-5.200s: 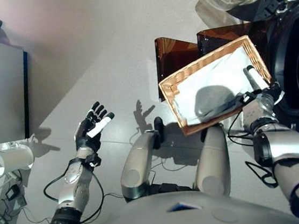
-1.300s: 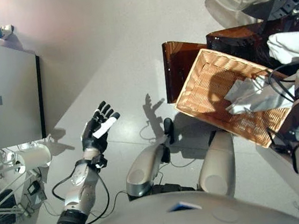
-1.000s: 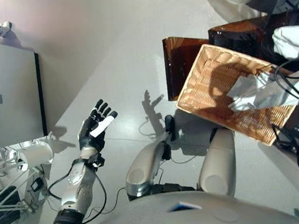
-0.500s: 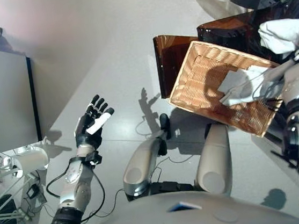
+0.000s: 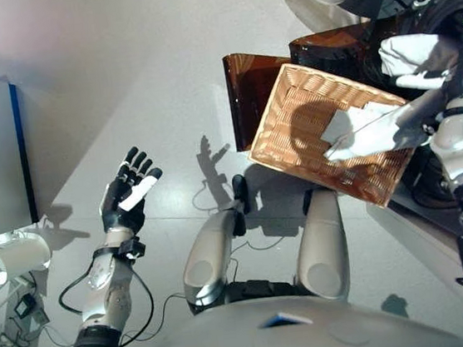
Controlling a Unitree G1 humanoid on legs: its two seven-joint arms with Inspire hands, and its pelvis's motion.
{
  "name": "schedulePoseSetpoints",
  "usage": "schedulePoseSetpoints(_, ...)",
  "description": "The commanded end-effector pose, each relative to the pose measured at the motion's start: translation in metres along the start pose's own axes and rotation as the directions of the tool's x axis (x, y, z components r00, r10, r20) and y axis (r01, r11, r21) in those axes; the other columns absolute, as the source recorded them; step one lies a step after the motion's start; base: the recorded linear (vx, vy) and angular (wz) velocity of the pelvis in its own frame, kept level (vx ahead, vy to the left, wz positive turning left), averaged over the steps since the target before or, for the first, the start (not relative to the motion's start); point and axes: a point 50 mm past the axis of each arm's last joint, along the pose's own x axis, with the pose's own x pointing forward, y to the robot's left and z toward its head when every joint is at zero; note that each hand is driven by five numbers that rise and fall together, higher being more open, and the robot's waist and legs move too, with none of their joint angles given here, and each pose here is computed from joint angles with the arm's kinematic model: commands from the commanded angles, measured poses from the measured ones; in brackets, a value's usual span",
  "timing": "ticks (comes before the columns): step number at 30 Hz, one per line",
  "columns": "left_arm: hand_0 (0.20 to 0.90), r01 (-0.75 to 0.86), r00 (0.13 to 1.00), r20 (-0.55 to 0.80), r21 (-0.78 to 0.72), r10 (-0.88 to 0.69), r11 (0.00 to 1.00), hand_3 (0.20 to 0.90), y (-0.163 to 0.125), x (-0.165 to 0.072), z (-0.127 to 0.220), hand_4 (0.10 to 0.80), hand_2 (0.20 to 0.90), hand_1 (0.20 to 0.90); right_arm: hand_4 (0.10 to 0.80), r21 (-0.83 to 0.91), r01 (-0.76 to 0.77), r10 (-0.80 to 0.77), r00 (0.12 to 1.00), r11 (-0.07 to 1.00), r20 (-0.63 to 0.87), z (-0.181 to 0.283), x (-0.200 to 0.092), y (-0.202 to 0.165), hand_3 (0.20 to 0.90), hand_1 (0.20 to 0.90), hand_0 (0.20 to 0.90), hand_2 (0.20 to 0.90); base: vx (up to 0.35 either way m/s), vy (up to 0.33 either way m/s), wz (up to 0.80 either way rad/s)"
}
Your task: Pick up the clothes and place them into the washing machine
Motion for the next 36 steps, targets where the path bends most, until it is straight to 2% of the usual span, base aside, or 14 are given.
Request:
schedulePoseSetpoints(1, 0.9, -0.043, 0.994, 0.103, 0.098, 0.033, 0.994, 0.9, 0.025, -0.021, 0.026, 0.8, 0.9, 0.9, 0.8, -0.378, 0.051, -0.005, 0.993, 0.924, 0.121, -0.008, 0.012, -0.034, 0.9, 0.9, 0.9, 0.9, 0.0, 0.0, 0.0)
schedulePoseSetpoints(4, 0.9, -0.023, 0.995, 0.098, 0.106, 0.013, 0.994, 0.9, 0.023, -0.022, 0.025, 0.8, 0.9, 0.9, 0.8, -0.598, 0.007, 0.1, 0.984, 0.802, 0.147, -0.016, 0.008, -0.029, 0.9, 0.9, 0.9, 0.9, 0.0, 0.0, 0.0)
schedulePoseSetpoints(5, 0.9, -0.003, 0.995, 0.095, 0.116, -0.008, 0.993, 0.9, 0.02, -0.019, 0.024, 0.8, 0.9, 0.9, 0.8, -0.695, -0.026, 0.165, 0.977, 0.719, 0.133, -0.023, 0.004, -0.019, 0.9, 0.9, 0.9, 0.9, 0.0, 0.0, 0.0)
schedulePoseSetpoints(6, 0.9, -0.004, 0.995, 0.096, 0.115, -0.007, 0.993, 0.9, 0.02, -0.019, 0.024, 0.8, 0.9, 0.9, 0.8, -0.695, -0.025, 0.165, 0.977, 0.719, 0.135, -0.022, 0.005, -0.019, 0.9, 0.9, 0.9, 0.9, 0.0, 0.0, 0.0)
schedulePoseSetpoints(11, 0.9, 0.02, 0.995, 0.093, 0.125, -0.031, 0.992, 0.9, 0.015, -0.015, 0.025, 0.8, 0.9, 0.9, 0.8, -0.843, -0.037, 0.349, 0.919, 0.537, 0.183, -0.018, -0.006, 0.009, 0.9, 0.9, 0.9, 0.9, 0.0, 0.0, 0.0)
schedulePoseSetpoints(15, 0.9, 0.026, 0.995, 0.091, 0.122, -0.038, 0.992, 0.9, 0.012, -0.014, 0.024, 0.8, 0.9, 0.9, 0.8, -0.856, -0.03, 0.391, 0.897, 0.515, 0.204, -0.013, -0.01, 0.019, 0.9, 0.9, 0.9, 0.9, 0.001, -0.001, -0.01)
schedulePoseSetpoints(25, 0.9, 0.004, 0.993, 0.119, 0.131, -0.02, 0.991, 0.9, 0.013, -0.012, 0.029, 0.8, 0.9, 0.9, 0.8, -0.841, -0.019, 0.438, 0.86, 0.54, 0.262, -0.002, -0.016, 0.028, 0.9, 0.9, 0.9, 0.9, 0.0, -0.006, -0.01)
schedulePoseSetpoints(31, 0.9, -0.008, 0.992, 0.124, 0.131, -0.008, 0.991, 0.9, 0.016, -0.014, 0.031, 0.8, 0.9, 0.9, 0.8, -0.85, -0.037, 0.465, 0.849, 0.526, 0.251, -0.005, -0.02, 0.031, 0.9, 0.9, 0.9, 0.9, 0.002, -0.008, -0.04)
schedulePoseSetpoints(36, 0.9, -0.006, 0.993, 0.119, 0.141, -0.011, 0.99, 0.9, 0.018, -0.018, 0.033, 0.8, 0.9, 0.9, 0.8, -0.866, -0.078, 0.461, 0.868, 0.494, 0.185, -0.015, -0.02, 0.034, 0.9, 0.9, 0.9, 0.9, 0.003, -0.004, 0.01)
